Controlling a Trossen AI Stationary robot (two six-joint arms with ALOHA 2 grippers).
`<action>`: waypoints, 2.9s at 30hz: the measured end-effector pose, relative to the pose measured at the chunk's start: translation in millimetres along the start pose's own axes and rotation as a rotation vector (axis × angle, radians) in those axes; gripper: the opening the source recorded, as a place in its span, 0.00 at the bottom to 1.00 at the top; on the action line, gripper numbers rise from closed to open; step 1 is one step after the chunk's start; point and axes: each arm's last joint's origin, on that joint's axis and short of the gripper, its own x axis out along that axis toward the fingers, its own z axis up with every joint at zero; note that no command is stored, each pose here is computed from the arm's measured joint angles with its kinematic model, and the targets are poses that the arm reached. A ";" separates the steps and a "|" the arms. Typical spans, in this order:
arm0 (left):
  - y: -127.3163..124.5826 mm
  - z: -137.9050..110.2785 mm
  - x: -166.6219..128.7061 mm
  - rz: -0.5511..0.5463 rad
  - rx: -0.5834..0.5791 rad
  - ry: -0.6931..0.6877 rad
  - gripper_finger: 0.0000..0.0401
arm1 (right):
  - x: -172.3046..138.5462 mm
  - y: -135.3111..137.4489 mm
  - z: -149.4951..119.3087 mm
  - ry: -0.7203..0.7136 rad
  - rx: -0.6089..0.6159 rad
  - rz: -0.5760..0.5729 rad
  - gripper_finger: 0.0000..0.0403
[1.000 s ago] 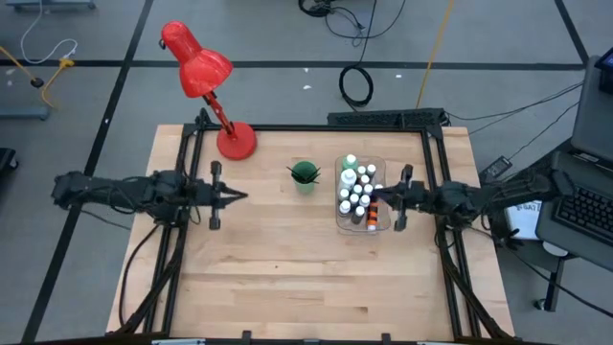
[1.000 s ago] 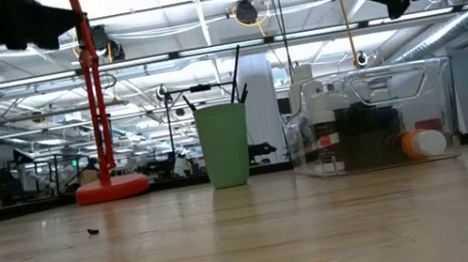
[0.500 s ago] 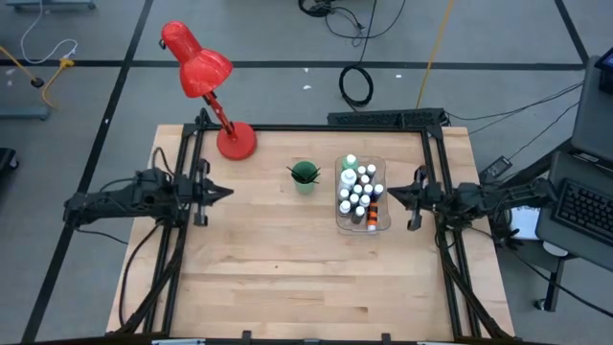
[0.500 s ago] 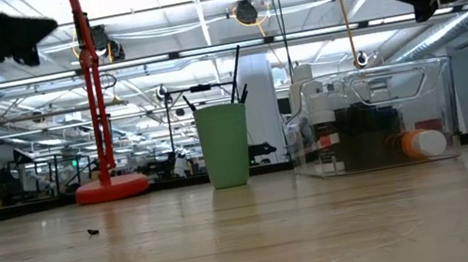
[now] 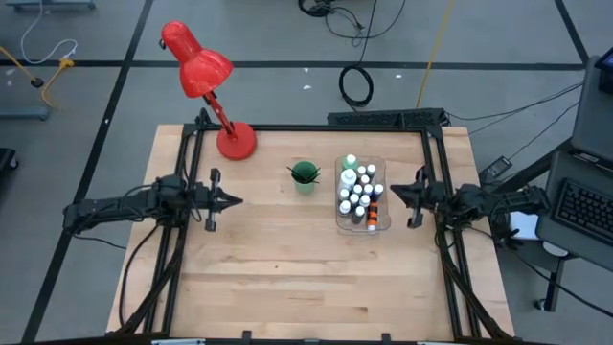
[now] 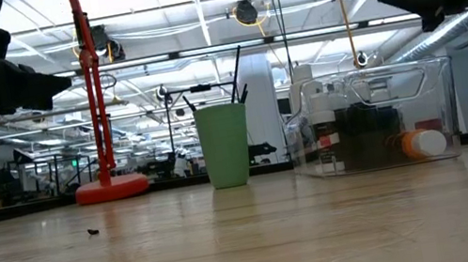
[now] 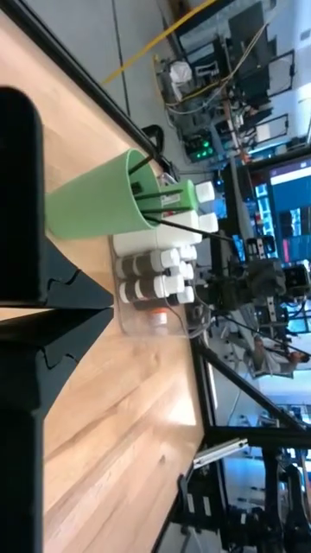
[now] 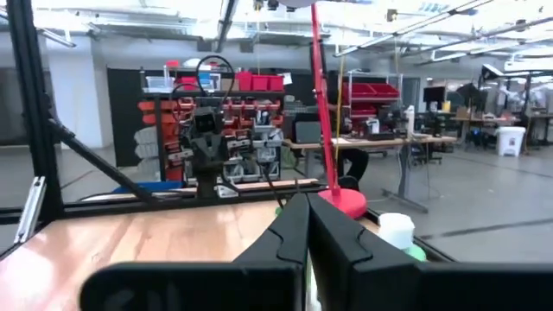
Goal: Pick & Place Paint Supplies
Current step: Return to Home Position
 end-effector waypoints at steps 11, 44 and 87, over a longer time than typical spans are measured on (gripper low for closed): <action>0.3 0.5 -0.2 -0.026 -0.063 -0.009 0.02 | 0.3 -0.5 -1.4 0.013 0.010 -0.006 0.00; 0.4 0.9 -0.2 -0.025 -0.081 -0.011 0.05 | 0.2 -0.5 -1.8 0.015 0.014 -0.008 0.00; 0.5 0.9 -0.2 -0.024 -0.081 -0.011 0.05 | 0.3 -0.5 -2.1 0.016 0.013 -0.008 0.00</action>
